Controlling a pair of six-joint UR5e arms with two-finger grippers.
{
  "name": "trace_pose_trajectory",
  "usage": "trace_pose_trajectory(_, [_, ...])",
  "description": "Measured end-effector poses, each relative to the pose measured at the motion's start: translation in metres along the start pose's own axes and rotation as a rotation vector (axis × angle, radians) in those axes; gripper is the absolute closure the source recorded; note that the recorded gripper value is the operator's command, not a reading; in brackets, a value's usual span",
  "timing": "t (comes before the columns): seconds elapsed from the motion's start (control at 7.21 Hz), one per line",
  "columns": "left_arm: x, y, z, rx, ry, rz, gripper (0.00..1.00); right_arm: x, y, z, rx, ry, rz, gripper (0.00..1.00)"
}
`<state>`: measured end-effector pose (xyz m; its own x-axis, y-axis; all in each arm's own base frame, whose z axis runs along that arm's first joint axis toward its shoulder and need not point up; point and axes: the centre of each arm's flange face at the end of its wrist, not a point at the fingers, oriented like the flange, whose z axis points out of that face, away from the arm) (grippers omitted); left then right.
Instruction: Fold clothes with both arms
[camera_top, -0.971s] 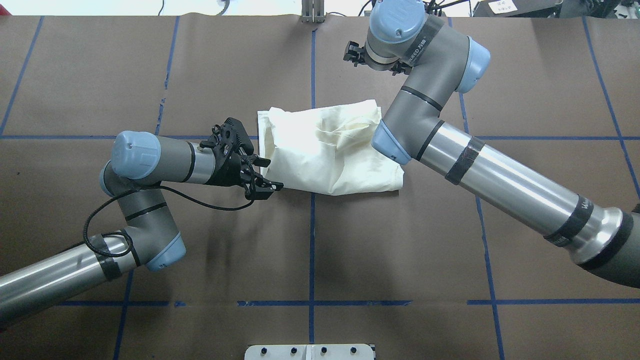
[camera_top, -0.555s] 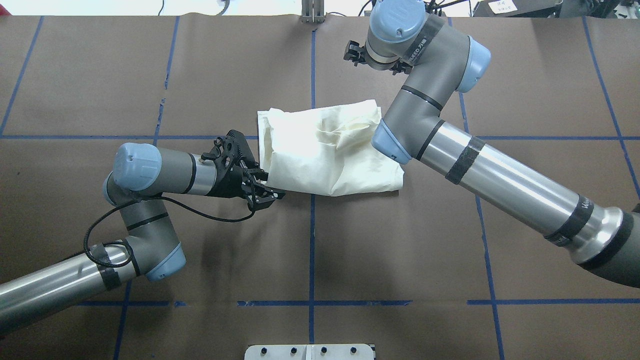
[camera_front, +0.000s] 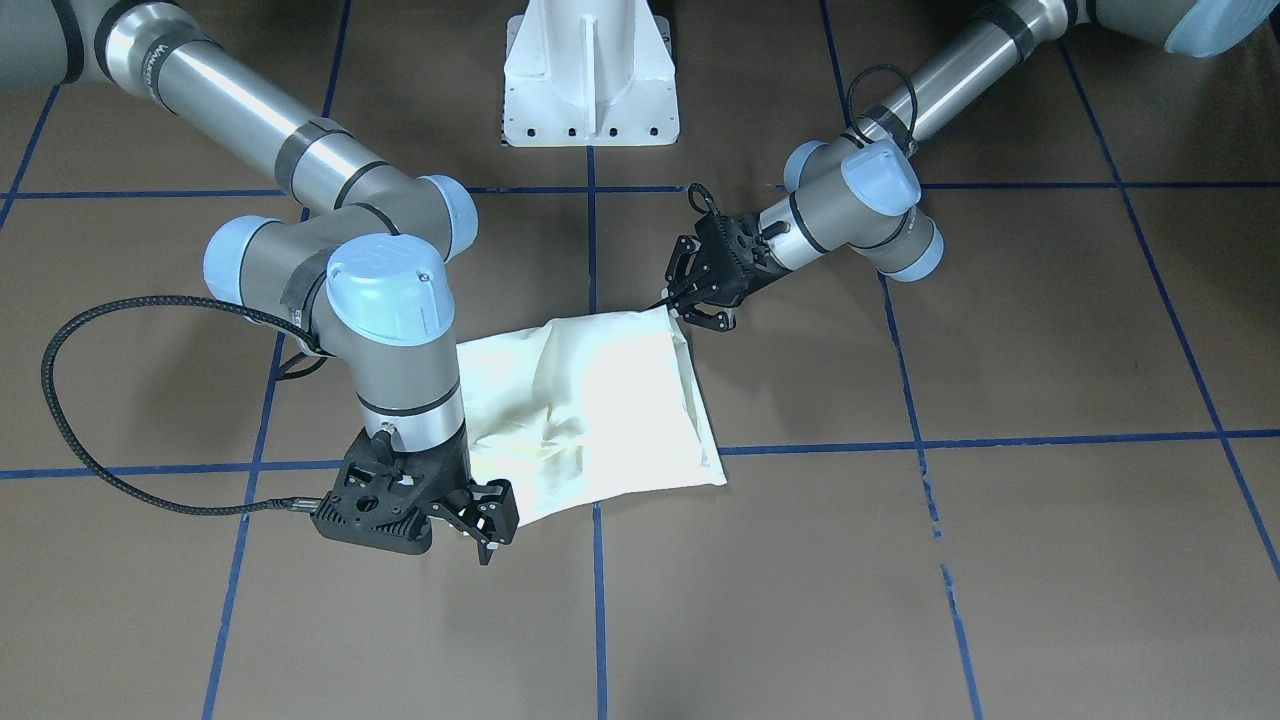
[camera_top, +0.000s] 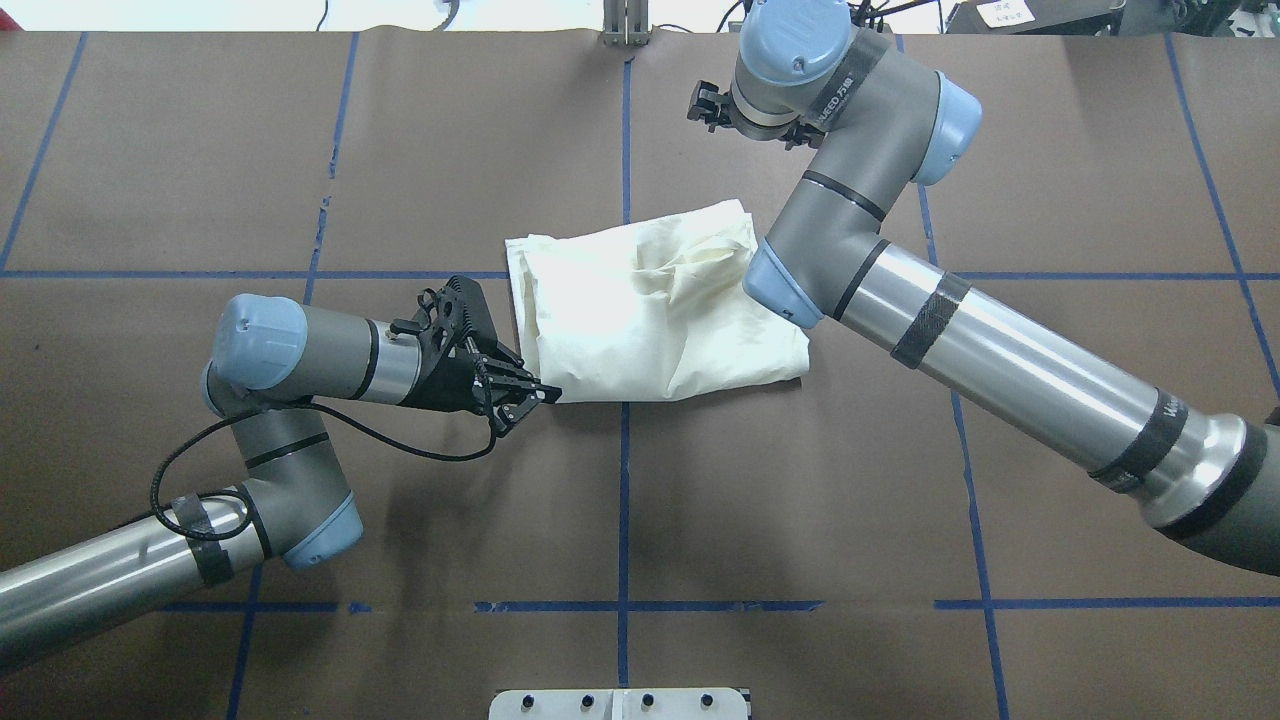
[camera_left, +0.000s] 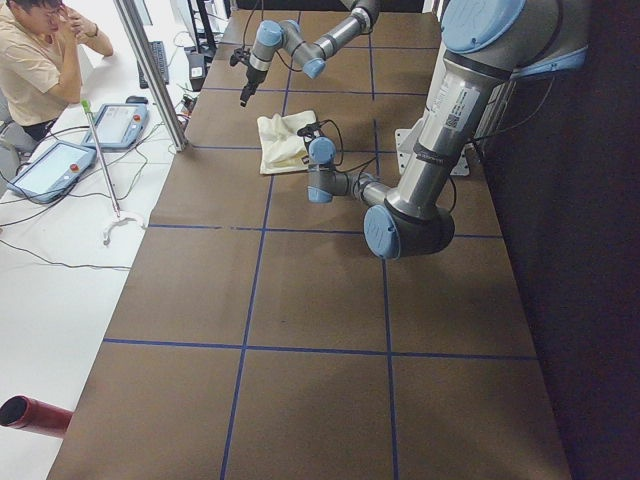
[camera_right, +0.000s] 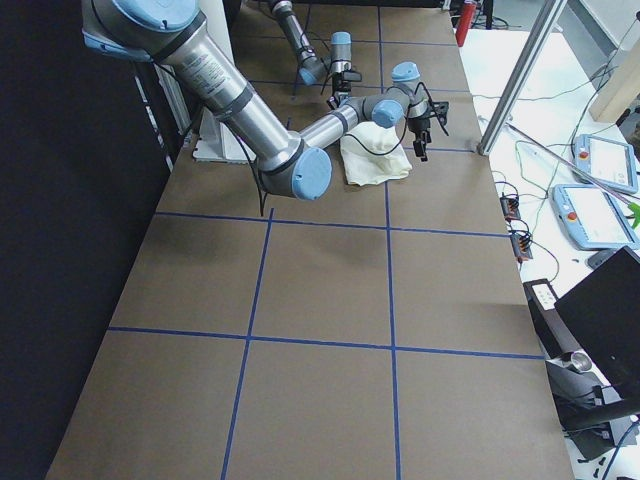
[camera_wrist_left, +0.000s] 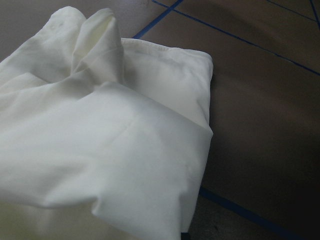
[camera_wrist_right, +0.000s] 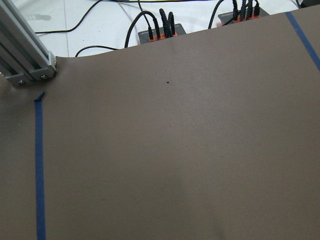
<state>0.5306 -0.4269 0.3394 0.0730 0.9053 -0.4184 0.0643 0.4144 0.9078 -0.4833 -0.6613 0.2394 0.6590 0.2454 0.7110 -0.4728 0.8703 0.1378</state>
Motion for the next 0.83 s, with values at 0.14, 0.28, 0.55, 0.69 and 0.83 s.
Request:
trace_pose_trajectory(0.14, [0.002,0.002,0.000,-0.001,0.008,0.001,0.00,0.000,0.000,0.000,0.000,0.000,0.000,0.00])
trace_pose_trajectory(0.28, [0.003,0.000,-0.002,-0.003,0.022,0.001,0.00,0.000,0.000,0.000,0.000,0.000,0.000,0.00])
trace_pose_trajectory(0.55, [-0.012,-0.009,-0.019,-0.020,0.046,-0.047,0.00,0.000,0.000,0.000,0.000,0.000,0.000,0.00])
trace_pose_trajectory(0.69, [-0.022,-0.015,-0.031,-0.038,0.062,-0.112,0.00,0.000,0.000,-0.001,-0.001,-0.002,0.001,0.00])
trace_pose_trajectory(0.83, [-0.026,-0.021,-0.039,-0.054,0.085,-0.193,0.00,-0.001,0.000,-0.002,0.000,-0.004,0.003,0.00])
